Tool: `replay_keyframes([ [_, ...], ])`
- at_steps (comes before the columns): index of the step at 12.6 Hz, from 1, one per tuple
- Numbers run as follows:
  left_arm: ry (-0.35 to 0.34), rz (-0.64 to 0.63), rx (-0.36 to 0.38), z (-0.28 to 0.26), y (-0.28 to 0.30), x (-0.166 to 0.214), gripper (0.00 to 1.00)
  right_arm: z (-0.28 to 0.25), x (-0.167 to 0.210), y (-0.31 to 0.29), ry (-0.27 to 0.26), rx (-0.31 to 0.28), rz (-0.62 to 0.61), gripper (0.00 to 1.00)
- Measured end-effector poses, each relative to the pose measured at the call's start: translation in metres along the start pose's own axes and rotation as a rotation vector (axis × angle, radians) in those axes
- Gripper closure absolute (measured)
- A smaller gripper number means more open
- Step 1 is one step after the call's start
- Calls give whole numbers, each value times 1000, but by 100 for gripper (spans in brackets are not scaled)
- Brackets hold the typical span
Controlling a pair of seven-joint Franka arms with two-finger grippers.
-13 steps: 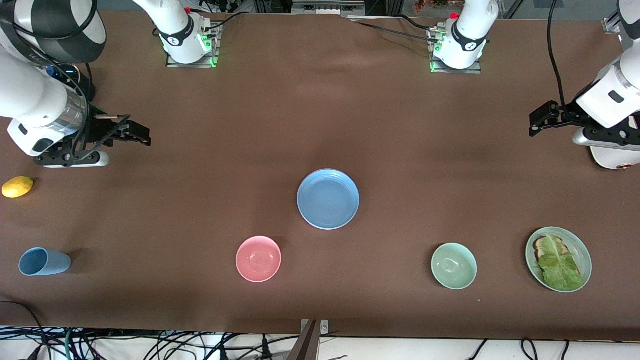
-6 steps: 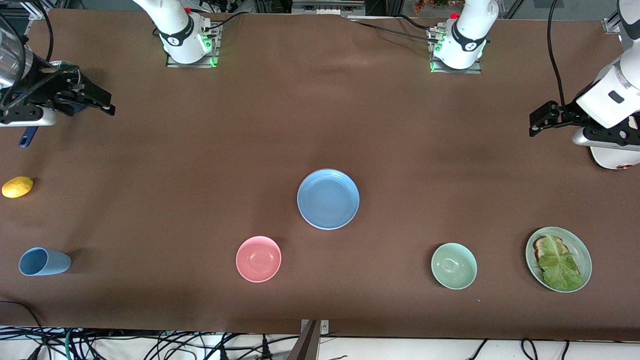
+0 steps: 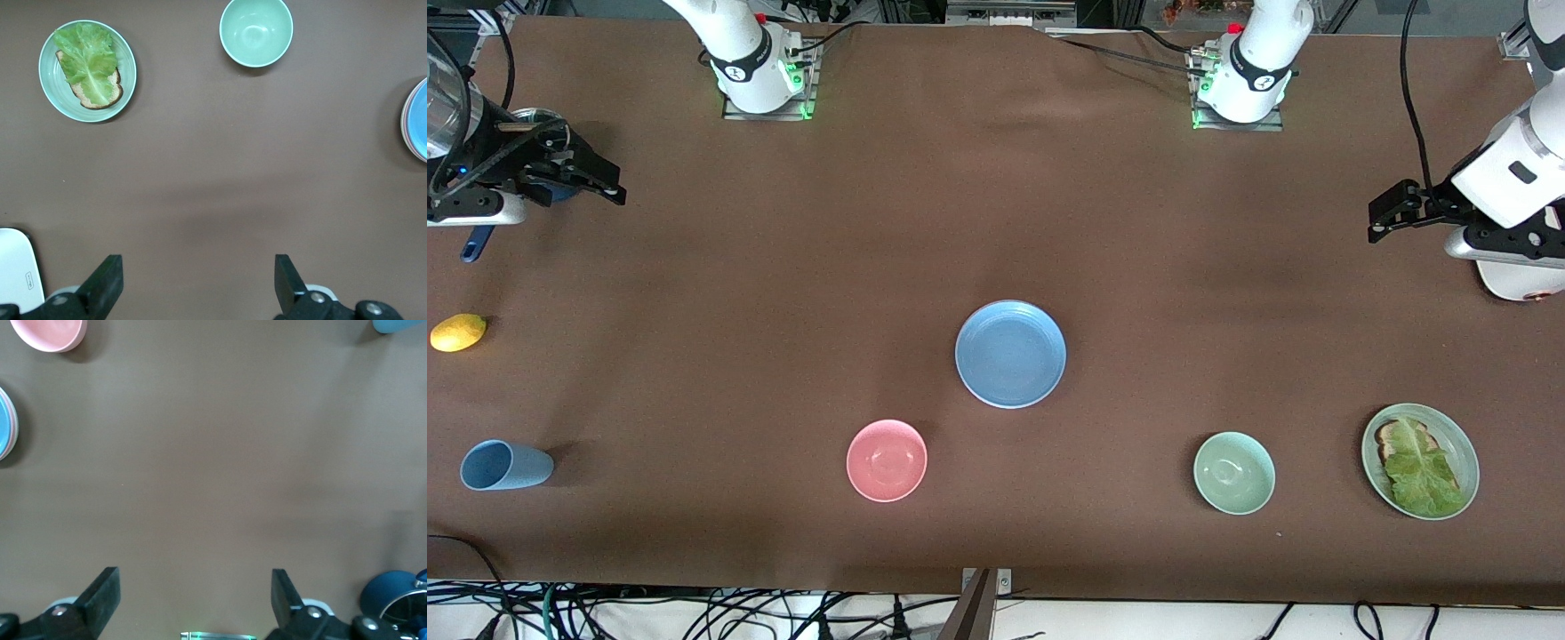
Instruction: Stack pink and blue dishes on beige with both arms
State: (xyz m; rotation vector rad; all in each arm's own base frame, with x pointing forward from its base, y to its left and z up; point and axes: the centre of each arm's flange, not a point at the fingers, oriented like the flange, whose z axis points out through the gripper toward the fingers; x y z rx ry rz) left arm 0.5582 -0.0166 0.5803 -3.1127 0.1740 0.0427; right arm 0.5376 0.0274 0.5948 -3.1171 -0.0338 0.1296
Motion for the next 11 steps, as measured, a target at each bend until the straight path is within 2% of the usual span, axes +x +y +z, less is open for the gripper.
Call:
replay_keyframes([
  [11,0,0,0,0,0,0,0,-6,-1,-2,6,-13,-6,0],
])
